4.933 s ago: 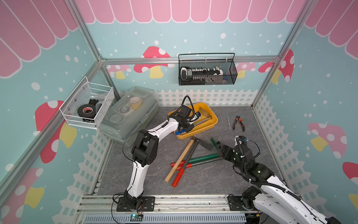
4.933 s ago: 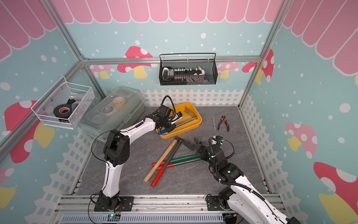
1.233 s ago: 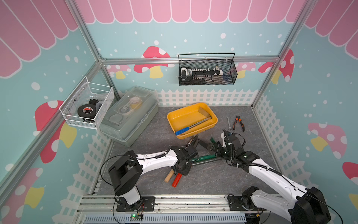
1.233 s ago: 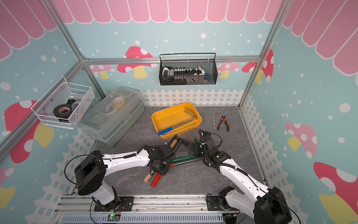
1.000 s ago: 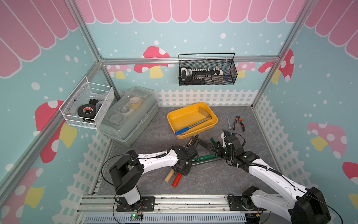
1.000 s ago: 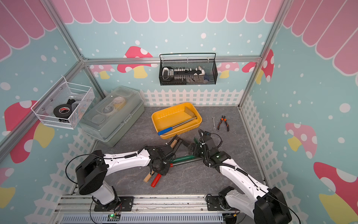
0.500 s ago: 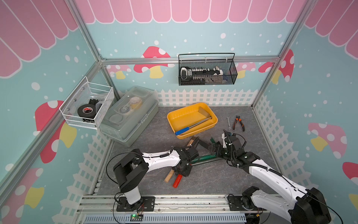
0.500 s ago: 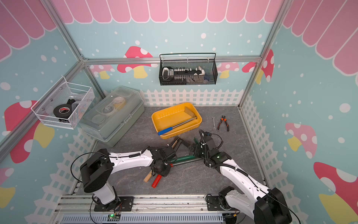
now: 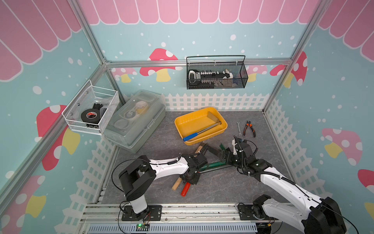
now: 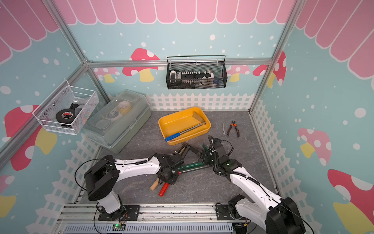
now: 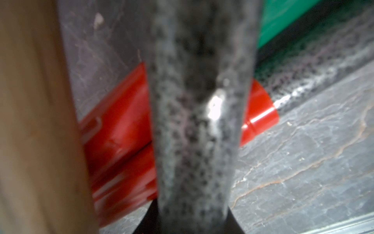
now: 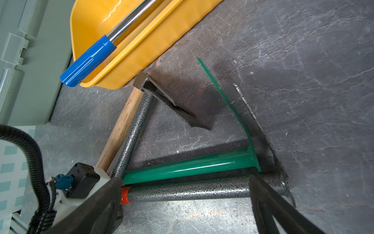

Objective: Put the small hoe into the storage box
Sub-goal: Pick up the hoe from the center of the board.

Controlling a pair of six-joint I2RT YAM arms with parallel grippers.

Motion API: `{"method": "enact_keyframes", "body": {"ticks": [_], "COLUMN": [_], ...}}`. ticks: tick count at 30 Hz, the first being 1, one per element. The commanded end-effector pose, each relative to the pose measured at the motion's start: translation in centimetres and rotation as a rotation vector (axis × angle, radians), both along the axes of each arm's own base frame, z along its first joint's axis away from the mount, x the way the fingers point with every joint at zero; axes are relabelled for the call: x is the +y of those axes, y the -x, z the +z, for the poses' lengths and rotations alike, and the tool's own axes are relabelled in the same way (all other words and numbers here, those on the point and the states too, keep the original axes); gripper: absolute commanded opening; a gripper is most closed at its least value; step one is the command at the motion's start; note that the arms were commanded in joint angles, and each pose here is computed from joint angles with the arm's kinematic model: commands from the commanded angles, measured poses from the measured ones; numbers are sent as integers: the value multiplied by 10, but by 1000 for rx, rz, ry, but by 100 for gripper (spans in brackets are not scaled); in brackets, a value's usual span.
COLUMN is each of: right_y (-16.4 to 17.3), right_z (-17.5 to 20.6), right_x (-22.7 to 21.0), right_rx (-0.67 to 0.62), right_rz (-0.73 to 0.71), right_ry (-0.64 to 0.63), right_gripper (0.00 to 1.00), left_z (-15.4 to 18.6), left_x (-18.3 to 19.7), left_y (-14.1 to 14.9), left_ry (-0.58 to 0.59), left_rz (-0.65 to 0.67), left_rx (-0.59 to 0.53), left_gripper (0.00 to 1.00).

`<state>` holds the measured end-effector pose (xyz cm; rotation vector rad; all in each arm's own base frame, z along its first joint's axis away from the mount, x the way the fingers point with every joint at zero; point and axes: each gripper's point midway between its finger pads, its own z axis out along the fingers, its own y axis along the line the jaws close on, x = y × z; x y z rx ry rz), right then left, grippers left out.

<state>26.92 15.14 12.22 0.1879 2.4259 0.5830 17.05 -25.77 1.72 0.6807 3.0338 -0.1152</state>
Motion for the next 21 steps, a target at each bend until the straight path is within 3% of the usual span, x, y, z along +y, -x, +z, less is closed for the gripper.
{"method": "enact_keyframes", "body": {"ticks": [1,7,17,21], "right_y": [3,3,3,3], "right_z": [-3,-2,-1,-2], "right_x": [-4,-4,-5,-5], "right_rx": [9,5,3,4], "right_rz": [-16,-17,-19,-19], "right_ry": [-4,-7,-7,-7], "right_gripper": [97,97,97,97], "left_z": [-3,0,19,30], "left_x": [-1,-7,-7,-8], "left_y": [-6,-3,-11,-14], "left_ry": [-5,8,15,26], "left_rz": [9,-13,-13,-17], "left_rx": [-29,-17,-65,-86], "left_gripper": [24,20,1,0]}}
